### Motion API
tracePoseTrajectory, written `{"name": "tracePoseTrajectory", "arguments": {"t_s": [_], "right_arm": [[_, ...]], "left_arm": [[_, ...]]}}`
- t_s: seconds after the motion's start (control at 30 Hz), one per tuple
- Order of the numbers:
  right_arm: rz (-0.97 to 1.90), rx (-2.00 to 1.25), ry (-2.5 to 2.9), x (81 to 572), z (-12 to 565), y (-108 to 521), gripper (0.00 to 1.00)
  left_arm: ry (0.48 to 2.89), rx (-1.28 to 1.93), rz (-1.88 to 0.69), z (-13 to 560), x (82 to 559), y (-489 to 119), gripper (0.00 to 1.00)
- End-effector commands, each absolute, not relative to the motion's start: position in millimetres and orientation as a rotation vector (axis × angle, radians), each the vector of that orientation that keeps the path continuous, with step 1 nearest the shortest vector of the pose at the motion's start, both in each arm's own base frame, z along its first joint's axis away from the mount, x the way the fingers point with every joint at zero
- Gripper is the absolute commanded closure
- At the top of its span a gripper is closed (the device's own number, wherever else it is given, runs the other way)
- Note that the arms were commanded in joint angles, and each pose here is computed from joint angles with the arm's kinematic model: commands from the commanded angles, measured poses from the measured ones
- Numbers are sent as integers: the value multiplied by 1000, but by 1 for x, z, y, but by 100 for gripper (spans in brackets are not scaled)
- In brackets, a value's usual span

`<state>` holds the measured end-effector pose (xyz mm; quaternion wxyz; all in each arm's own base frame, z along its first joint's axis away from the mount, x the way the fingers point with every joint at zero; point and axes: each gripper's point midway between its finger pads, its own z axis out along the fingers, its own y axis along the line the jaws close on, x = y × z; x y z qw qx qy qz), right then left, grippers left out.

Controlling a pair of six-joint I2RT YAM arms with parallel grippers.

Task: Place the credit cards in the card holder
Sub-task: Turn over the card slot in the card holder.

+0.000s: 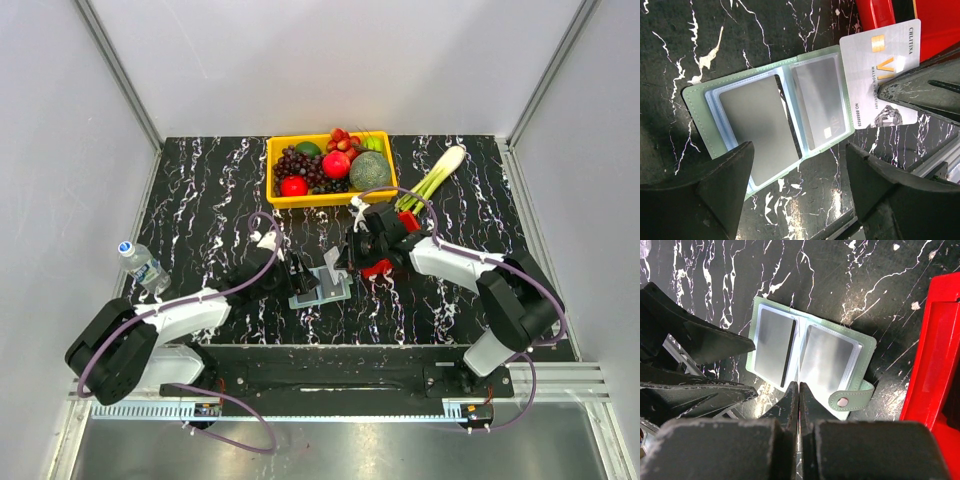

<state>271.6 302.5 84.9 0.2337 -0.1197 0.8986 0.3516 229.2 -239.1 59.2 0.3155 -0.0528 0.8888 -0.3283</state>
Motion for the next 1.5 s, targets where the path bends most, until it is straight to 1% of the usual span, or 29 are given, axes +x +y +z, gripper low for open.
{"name": "tracePoseTrajectory", "arguments": {"t_s": [0.0, 0.33, 0.97, 1.2, 1.47], "right_arm": [[1003, -359, 2424, 274, 92, 314, 100], [987, -363, 2457, 271, 78, 311, 100], [992, -371, 2463, 270, 75, 311, 99], [944, -353, 2486, 272, 66, 306, 98], [920, -340, 2517, 270, 56, 303, 98]], "left_arm": [[2278, -149, -936, 77, 240, -251, 23], [2292, -155, -840, 75, 239, -236, 24], [2337, -157, -809, 59, 241, -237, 25], [2336, -146, -830, 59, 242, -243, 25], [2262, -132, -940, 81, 244, -255, 31]]}}
